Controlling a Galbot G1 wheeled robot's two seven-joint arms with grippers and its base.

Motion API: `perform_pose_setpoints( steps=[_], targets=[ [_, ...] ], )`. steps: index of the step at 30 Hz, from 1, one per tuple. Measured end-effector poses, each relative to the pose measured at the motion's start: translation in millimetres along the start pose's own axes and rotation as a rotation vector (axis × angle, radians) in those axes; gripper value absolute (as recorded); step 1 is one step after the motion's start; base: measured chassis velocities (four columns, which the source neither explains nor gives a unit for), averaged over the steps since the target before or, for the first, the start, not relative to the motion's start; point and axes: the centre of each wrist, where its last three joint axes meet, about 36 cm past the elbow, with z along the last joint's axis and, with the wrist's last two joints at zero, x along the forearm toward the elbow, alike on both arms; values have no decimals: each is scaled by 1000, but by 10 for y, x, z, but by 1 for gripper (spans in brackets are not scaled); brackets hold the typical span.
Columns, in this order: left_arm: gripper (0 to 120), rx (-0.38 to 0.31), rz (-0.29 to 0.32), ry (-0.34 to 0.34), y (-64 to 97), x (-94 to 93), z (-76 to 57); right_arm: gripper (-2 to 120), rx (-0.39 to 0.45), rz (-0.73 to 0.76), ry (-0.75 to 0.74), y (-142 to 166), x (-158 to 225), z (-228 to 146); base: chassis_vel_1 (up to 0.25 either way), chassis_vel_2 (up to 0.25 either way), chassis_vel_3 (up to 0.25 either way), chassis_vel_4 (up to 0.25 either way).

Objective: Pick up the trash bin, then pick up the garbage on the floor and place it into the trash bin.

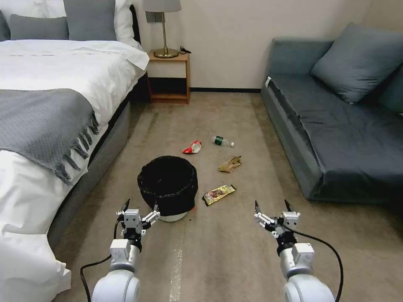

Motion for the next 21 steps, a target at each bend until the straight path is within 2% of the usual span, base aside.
perform_pose_setpoints(
  steps=[4,8,16,18,19,20,21],
  targets=[
    [100,24,-45,74,-129,-43,-149,100,-81,20,113,139,327,-246,0,0,0,0],
    [100,29,-69,123,-203,-59,-234,100,-139,32,199,219,563,-456,0,0,0,0],
    [100,28,-72,130,-210,-60,-247,100,-147,40,222,148,596,-537,0,0,0,0],
    [100,7,-79,119,-127,-65,-284,100,-123,52,202,45,549,-575,0,0,0,0],
    [100,-34,-88,88,44,-73,-369,100,-117,54,199,-33,504,-570,0,0,0,0],
    [100,-34,-88,88,44,-73,-369,100,-117,54,199,-33,504,-570,0,0,0,0],
    [100,-75,-97,58,183,-81,-447,100,-102,67,176,-173,424,-593,0,0,0,0]
  ],
)
